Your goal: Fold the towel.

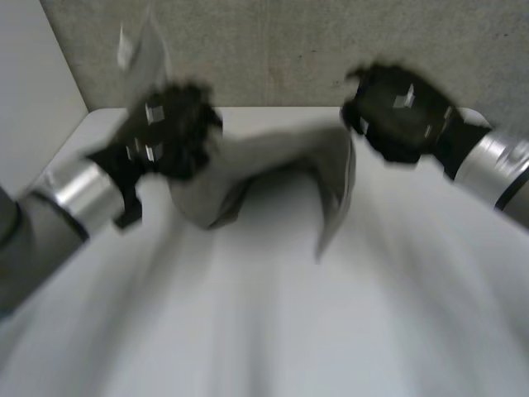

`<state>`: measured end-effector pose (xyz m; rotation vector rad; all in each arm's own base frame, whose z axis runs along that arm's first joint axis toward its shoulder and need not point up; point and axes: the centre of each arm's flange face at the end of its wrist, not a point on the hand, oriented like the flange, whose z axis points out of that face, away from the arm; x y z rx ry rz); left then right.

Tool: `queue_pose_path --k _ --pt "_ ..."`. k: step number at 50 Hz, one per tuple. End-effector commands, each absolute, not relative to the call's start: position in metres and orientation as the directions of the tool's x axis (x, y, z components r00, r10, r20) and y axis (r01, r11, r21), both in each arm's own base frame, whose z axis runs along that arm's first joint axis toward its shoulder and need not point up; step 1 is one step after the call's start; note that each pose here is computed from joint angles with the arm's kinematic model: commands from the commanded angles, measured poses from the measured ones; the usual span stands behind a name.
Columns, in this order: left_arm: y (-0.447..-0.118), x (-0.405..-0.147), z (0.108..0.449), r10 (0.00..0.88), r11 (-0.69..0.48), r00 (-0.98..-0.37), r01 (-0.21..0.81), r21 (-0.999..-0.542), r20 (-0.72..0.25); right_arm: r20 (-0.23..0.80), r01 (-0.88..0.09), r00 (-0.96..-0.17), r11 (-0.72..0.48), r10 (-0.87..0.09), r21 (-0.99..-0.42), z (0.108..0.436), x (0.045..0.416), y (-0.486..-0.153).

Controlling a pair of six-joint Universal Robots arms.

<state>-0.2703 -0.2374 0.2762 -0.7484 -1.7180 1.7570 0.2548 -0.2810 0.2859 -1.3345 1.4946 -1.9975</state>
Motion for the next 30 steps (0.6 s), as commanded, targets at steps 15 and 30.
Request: queue_pose_path --k 15,30 --pt "-0.23 -0.251 0.172 0.672 0.148 -0.727 0.32 -0.936 -0.142 0.158 -0.323 -0.665 0.09 -0.73 -0.942 0.199 0.246 -0.252" --pt "-0.236 -0.257 0.189 0.652 0.176 -0.757 0.207 -0.962 -0.044 0.114 -0.272 -0.771 0.163 -0.626 -0.948 0.16 0.24 -0.247"
